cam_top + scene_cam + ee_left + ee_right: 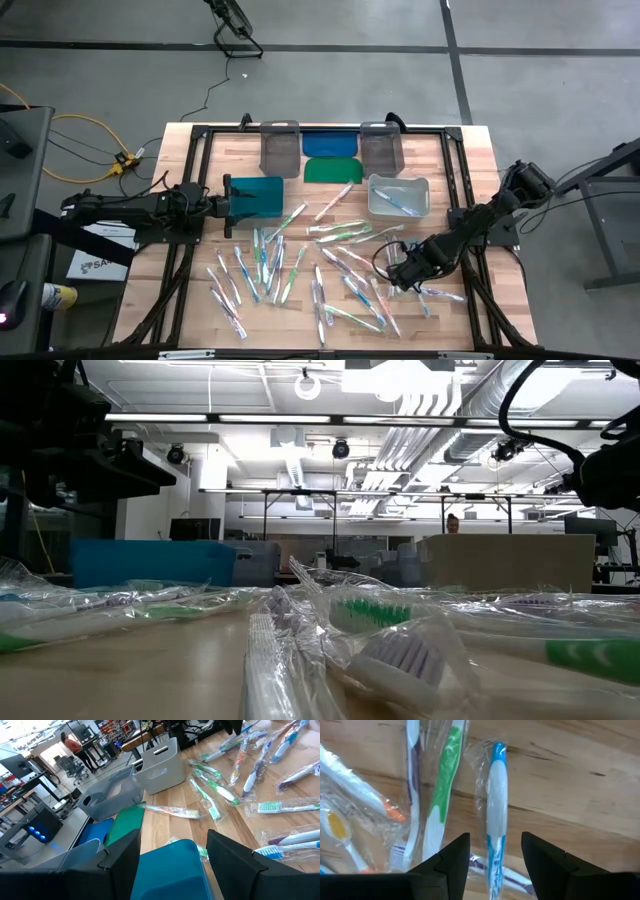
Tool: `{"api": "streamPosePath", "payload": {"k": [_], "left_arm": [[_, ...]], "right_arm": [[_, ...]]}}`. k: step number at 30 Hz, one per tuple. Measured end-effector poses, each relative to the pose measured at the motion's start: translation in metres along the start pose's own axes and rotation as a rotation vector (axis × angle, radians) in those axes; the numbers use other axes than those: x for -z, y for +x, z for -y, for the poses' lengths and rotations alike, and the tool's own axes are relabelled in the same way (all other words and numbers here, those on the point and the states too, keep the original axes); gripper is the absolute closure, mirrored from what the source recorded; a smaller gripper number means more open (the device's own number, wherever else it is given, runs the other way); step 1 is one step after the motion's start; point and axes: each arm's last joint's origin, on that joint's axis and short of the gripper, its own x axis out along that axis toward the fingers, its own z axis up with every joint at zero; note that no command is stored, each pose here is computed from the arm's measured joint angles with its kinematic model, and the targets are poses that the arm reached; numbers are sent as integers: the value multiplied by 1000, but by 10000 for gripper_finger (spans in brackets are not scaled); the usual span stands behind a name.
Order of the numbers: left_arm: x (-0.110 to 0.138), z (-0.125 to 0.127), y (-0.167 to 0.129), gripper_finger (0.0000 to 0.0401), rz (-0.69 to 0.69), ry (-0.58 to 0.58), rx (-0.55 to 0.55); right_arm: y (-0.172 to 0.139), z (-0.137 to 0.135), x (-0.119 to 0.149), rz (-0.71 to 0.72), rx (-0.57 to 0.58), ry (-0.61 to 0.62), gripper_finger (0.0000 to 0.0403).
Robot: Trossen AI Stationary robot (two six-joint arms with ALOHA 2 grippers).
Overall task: Pick & Place Toothbrushes
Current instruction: Put the blue toothbrush into the grey bin
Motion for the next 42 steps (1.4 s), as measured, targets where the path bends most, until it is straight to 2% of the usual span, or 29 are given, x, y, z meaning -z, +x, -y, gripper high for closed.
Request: {"api": "streamPosePath", "payload": {"k": [12,22,26,33,39,42], "left_arm": [[0,0,0,182,0,0,0],[0,0,0,182,0,0,1],[0,0,0,182,0,0,0],[0,0,0,182,0,0,0],[0,0,0,182,0,0,0],[0,0,0,182,0,0,0]], "right_arm": [[2,1,-1,2,3,0,232],[22,-6,2,-58,54,-52,233],[21,-6,2,-66,49,-53,261],[10,-3,4,-136,30,-71,373],[-4,0,-2,-133,3,-104,374],[-21,-2,-12,-114,4,-147,374]]}}
